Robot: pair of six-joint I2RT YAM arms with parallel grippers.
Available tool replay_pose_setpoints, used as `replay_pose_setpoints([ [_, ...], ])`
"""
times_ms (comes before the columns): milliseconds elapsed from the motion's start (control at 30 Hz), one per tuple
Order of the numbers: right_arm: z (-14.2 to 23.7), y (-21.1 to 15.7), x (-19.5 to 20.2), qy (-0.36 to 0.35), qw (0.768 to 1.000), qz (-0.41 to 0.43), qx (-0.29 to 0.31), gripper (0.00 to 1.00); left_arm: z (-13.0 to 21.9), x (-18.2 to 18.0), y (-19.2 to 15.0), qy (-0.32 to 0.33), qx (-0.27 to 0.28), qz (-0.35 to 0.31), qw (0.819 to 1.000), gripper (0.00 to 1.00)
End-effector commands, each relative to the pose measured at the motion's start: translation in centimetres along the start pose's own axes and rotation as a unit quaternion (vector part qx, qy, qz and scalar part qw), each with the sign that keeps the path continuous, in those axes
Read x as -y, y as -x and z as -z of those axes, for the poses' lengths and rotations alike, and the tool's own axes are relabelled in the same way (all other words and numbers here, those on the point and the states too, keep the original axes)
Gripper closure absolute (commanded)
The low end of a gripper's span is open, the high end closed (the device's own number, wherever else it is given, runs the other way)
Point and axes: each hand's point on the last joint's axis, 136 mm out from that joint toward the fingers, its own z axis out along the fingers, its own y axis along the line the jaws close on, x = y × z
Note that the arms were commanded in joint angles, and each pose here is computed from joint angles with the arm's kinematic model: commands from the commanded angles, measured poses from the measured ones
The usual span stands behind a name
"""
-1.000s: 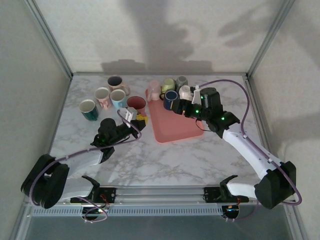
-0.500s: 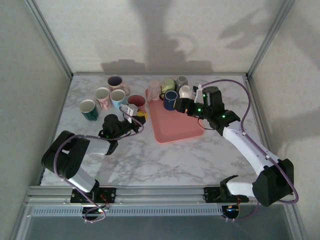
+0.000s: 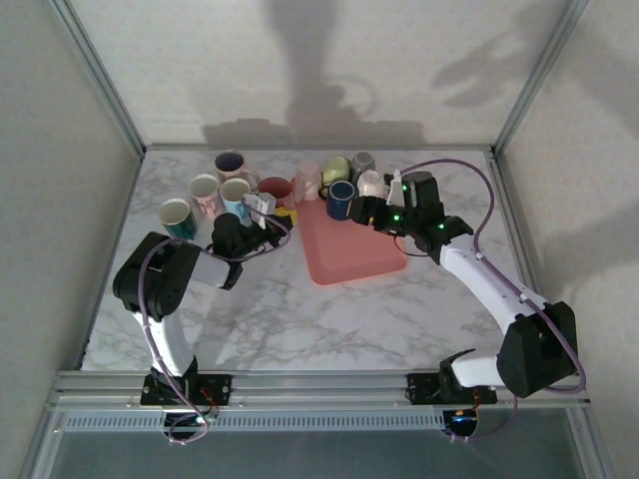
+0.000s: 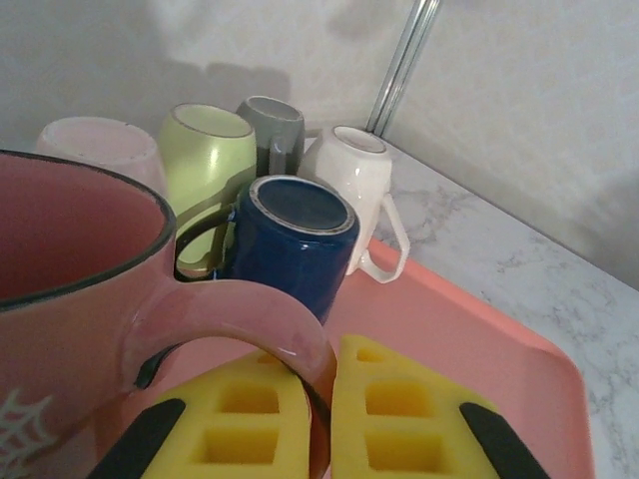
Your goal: Turn the mug right side up
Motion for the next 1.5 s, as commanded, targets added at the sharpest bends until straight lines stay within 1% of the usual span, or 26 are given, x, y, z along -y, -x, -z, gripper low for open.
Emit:
replay_pose_setpoints([
  [0,0.3,1.4,-0.9,0.019,1.000,0.014,0.014,0.35,-0.7,0.9,4.8,-0.038,0.079,-0.061,0.994,1.00],
  [167,0.4,1.4,-0.6,0.018,1.000,0.009,0.014,0.35,-1.5,-0.1,3.8,-0.038,0.068,-0.056,0.995,1.00],
  [400,0.8,1.6,-0.5,0.018,1.000,0.006,0.018,0.35,-1.7,-0.7,2.7,-0.031,0.057,-0.048,0.997,1.00],
  [600,1.1,1.6,-0.3,0.017,1.000,0.006,0.022,0.34,-1.3,-0.6,1.8,-0.031,0.048,-0.032,0.998,0.89],
  [767,1.1,1.5,-0.2,0.016,1.000,0.002,0.022,0.34,-0.8,-0.4,1.7,-0.029,0.047,-0.027,0.998,0.81],
  [833,1.2,1.6,-0.2,0.017,1.000,0.002,0.024,0.34,-0.7,-0.3,1.6,-0.029,0.044,-0.024,0.998,0.76],
  [900,1.3,1.6,-0.3,0.017,1.000,0.003,0.026,0.34,-0.4,-0.2,1.6,-0.026,0.045,-0.020,0.998,0.70],
  [967,1.4,1.6,-0.2,0.016,1.000,0.003,0.027,0.34,-0.1,-0.2,1.6,-0.021,0.045,-0.016,0.999,0.66],
  [1100,1.6,1.6,-0.1,0.015,1.000,0.002,0.026,0.34,0.4,-0.1,1.4,-0.012,0.040,-0.012,0.999,0.63],
  [1233,1.9,1.7,0.0,0.010,0.999,0.003,0.030,0.34,0.6,-0.2,1.1,-0.006,0.027,-0.004,1.000,0.62],
  [1367,2.4,1.3,1.0,-0.025,0.999,0.011,0.022,0.34,1.3,0.0,1.1,0.005,0.023,0.009,1.000,0.62],
  [1467,3.1,0.7,2.0,-0.057,0.998,0.033,0.012,0.34,1.9,0.3,1.3,0.012,0.012,0.034,0.999,0.61],
])
